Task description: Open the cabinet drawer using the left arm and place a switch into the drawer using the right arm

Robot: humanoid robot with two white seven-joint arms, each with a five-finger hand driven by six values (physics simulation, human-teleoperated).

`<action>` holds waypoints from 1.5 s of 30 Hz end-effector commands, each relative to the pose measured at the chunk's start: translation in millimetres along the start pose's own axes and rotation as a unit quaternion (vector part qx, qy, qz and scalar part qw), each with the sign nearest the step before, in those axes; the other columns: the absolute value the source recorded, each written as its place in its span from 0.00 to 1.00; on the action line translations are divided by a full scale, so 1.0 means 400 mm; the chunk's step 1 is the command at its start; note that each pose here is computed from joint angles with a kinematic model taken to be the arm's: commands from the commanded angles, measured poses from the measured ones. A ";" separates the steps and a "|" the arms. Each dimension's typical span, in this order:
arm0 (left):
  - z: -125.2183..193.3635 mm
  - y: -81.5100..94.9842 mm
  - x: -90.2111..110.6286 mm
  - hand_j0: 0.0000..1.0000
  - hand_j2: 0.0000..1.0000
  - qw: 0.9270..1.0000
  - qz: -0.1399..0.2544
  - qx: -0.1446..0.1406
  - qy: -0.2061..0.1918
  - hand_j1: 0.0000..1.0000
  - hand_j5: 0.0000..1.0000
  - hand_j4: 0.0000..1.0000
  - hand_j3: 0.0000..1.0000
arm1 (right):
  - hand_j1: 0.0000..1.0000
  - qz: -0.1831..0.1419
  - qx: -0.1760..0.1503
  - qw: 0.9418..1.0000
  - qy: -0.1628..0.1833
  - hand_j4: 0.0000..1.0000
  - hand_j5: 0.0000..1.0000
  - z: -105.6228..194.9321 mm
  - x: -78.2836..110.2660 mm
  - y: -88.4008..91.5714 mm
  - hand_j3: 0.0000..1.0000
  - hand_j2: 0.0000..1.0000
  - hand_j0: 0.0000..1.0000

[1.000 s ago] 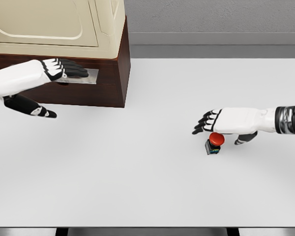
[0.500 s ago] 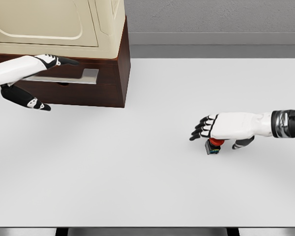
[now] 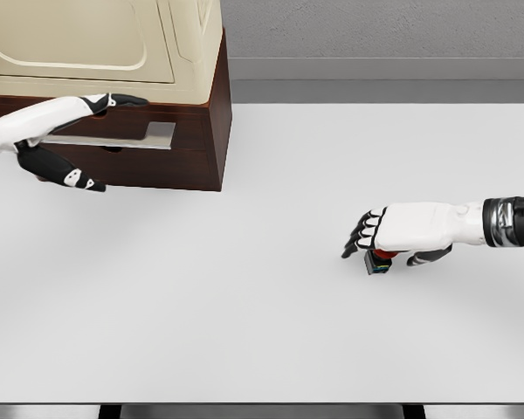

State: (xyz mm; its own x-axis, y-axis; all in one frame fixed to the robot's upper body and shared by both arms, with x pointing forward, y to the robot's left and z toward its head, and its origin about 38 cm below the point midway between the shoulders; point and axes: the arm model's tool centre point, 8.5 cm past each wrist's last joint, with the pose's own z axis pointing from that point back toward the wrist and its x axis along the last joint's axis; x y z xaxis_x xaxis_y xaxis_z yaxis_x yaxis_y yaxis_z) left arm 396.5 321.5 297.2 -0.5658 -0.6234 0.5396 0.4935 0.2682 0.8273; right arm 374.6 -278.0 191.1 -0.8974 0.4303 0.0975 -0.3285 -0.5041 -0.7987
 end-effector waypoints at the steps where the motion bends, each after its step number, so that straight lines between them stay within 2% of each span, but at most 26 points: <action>1: -0.003 0.001 -0.004 1.00 1.00 1.000 0.005 0.003 0.005 1.00 1.00 1.00 1.00 | 0.86 -0.003 -0.001 1.000 0.000 0.86 0.86 0.000 0.000 0.001 0.86 0.86 0.86; 4: -0.015 0.000 -0.036 1.00 1.00 1.000 0.015 0.010 0.014 1.00 1.00 1.00 1.00 | 0.86 -0.004 0.000 1.000 0.000 0.86 0.86 0.001 -0.001 0.003 0.86 0.86 0.86; 7: -0.023 -0.004 -0.035 1.00 1.00 1.000 0.017 0.009 0.011 1.00 1.00 1.00 1.00 | 0.82 -0.004 0.000 1.000 0.000 0.82 0.82 0.001 -0.001 0.004 0.82 0.82 0.82; 10: -0.046 -0.023 -0.027 1.00 1.00 1.000 0.026 0.004 -0.001 1.00 1.00 1.00 1.00 | 0.73 -0.006 0.001 1.000 0.000 0.73 0.73 0.001 -0.001 0.005 0.73 0.73 0.73; 23: -0.032 -0.048 -0.045 1.00 1.00 0.998 0.055 0.001 0.005 1.00 1.00 1.00 1.00 | 0.70 -0.004 -0.003 1.000 0.003 0.70 0.70 0.006 -0.004 -0.002 0.70 0.70 0.70; 37: -0.025 -0.045 -0.066 1.00 1.00 0.999 0.049 0.002 0.021 1.00 1.00 1.00 1.00 | 0.61 -0.007 -0.003 1.000 0.001 0.61 0.61 0.004 -0.003 0.000 0.61 0.61 0.61; 45: -0.031 -0.061 -0.071 1.00 1.00 0.998 0.059 0.000 0.023 1.00 1.00 1.00 1.00 | 0.59 -0.007 -0.005 1.000 0.003 0.59 0.59 0.007 -0.007 -0.002 0.59 0.59 0.59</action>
State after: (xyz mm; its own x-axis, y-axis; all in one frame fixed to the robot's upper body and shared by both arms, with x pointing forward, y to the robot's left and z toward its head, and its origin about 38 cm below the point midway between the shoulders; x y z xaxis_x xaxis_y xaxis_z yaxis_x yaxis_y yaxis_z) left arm 408.2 324.3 258.7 -0.4739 -0.6229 0.6224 0.5561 0.3364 0.7600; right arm 376.3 -280.4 192.5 -0.8929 0.4384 0.1027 -0.3355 -0.4955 -0.8012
